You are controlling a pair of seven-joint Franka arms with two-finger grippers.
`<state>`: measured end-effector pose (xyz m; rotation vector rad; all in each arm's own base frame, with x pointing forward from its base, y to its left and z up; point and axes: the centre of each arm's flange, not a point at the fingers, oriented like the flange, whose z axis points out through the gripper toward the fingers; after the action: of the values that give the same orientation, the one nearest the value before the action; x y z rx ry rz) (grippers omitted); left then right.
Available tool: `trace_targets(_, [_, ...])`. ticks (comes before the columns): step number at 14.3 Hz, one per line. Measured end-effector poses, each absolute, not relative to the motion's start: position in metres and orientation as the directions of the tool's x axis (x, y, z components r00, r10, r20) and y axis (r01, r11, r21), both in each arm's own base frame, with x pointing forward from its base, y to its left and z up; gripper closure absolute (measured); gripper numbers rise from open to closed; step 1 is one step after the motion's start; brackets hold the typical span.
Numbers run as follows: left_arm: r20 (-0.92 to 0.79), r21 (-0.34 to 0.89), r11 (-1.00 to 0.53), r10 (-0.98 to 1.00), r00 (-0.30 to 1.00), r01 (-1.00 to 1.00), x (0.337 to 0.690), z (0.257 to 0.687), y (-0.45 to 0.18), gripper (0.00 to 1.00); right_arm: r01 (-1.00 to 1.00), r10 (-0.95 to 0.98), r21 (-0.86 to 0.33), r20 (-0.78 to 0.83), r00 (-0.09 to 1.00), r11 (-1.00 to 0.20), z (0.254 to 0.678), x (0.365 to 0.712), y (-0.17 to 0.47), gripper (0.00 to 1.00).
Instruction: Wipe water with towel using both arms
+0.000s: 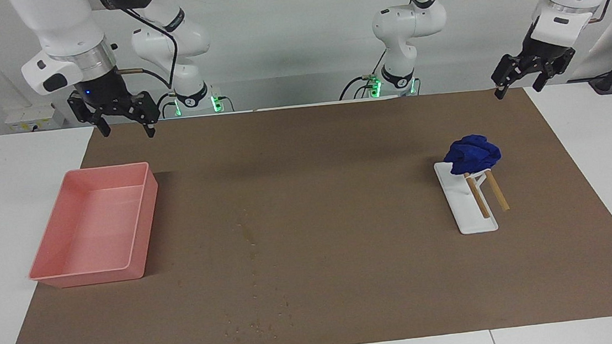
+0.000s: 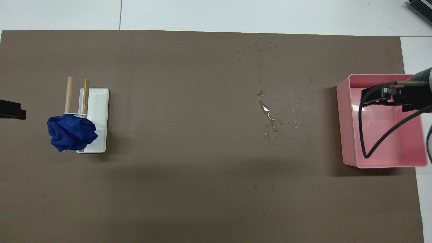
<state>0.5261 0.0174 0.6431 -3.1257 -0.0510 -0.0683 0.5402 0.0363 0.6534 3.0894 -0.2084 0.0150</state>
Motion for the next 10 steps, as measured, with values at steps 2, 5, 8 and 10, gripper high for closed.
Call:
trace_targets(2, [0.044,-0.014,-0.999,0.032,0.999,0.033,0.526,0.643,0.017,0.0,-0.131,-0.13,0.032,0.018,0.991,-0.991,0.658,0.532,0.039,0.0])
trace_targets(5, [0.044,-0.014,-0.999,0.032,0.999,0.033,0.526,0.643,0.017,0.0,-0.128,-0.127,0.028,0.03,0.991,-0.991,0.658,0.533,0.041,0.0])
trace_targets(8, [0.044,-0.014,-0.999,0.032,0.999,0.033,0.526,0.643,0.017,0.0,-0.137,-0.136,0.026,0.031,0.99,-0.99,0.657,0.541,0.036,0.0])
trace_targets(10, [0.044,-0.014,-0.999,0.032,0.999,0.033,0.526,0.643,0.017,0.0,-0.141,-0.14,0.027,0.023,0.99,-0.99,0.655,0.546,0.034,0.01])
